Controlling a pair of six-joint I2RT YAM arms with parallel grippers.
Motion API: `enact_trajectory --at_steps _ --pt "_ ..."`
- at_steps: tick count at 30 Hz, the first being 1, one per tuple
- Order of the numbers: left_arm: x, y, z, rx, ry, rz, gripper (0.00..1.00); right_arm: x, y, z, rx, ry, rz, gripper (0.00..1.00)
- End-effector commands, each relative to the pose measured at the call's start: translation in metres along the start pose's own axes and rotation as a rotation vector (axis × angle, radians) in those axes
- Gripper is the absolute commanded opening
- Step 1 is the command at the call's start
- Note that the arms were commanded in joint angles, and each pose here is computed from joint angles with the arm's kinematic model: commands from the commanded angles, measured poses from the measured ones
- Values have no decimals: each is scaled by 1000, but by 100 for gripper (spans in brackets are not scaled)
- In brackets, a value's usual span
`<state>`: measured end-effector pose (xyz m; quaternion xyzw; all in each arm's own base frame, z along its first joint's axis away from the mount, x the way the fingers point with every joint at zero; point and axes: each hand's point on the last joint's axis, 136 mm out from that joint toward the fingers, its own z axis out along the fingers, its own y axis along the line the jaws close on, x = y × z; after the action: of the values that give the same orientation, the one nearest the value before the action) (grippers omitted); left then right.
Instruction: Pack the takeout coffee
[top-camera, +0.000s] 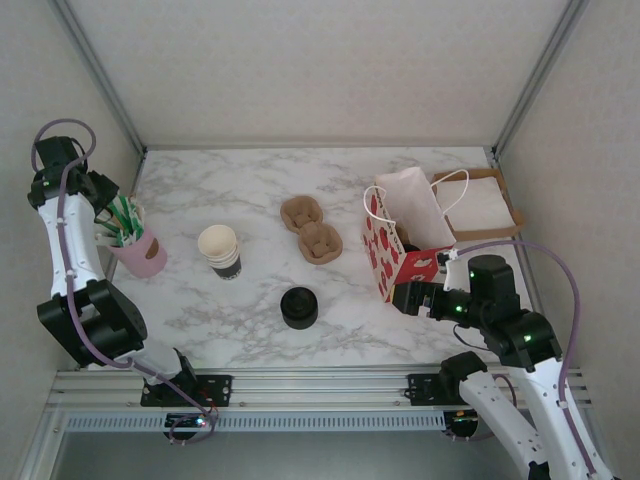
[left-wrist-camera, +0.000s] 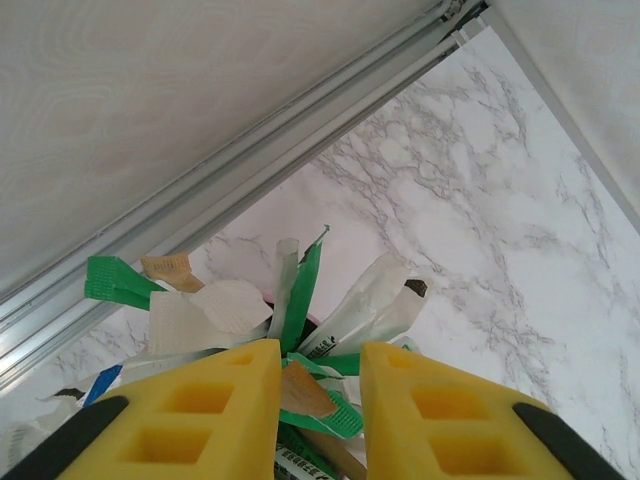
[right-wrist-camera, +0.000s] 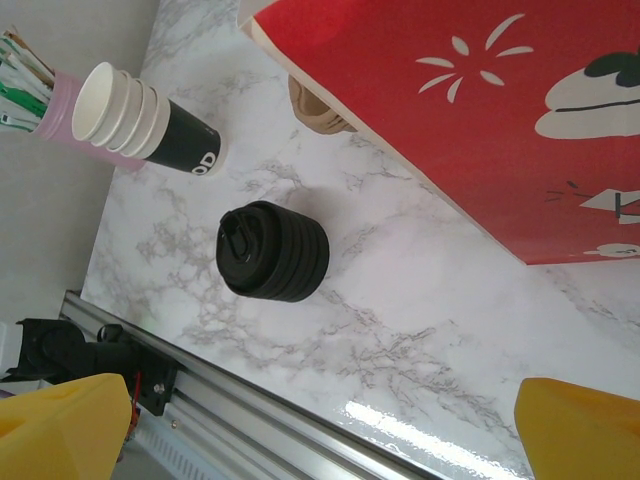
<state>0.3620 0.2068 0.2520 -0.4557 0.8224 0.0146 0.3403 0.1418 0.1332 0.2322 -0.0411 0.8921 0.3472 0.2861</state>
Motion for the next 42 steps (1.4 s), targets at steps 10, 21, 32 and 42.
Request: enact_trajectory --at_steps 10,21,32,42 --pt "5 13 14 -53 6 22 26 -1 -1 5 -3 5 -25 99" --pt "0 13 5 -60 -17 29 10 -1 -3 6 6 6 -19 99" --pt "-12 10 -46 -26 -102 62 0 -2 -6 7 28 10 -9 99" --pt "-16 -1 -109 89 -213 47 0 -5 -6 -14 130 66 32 99"
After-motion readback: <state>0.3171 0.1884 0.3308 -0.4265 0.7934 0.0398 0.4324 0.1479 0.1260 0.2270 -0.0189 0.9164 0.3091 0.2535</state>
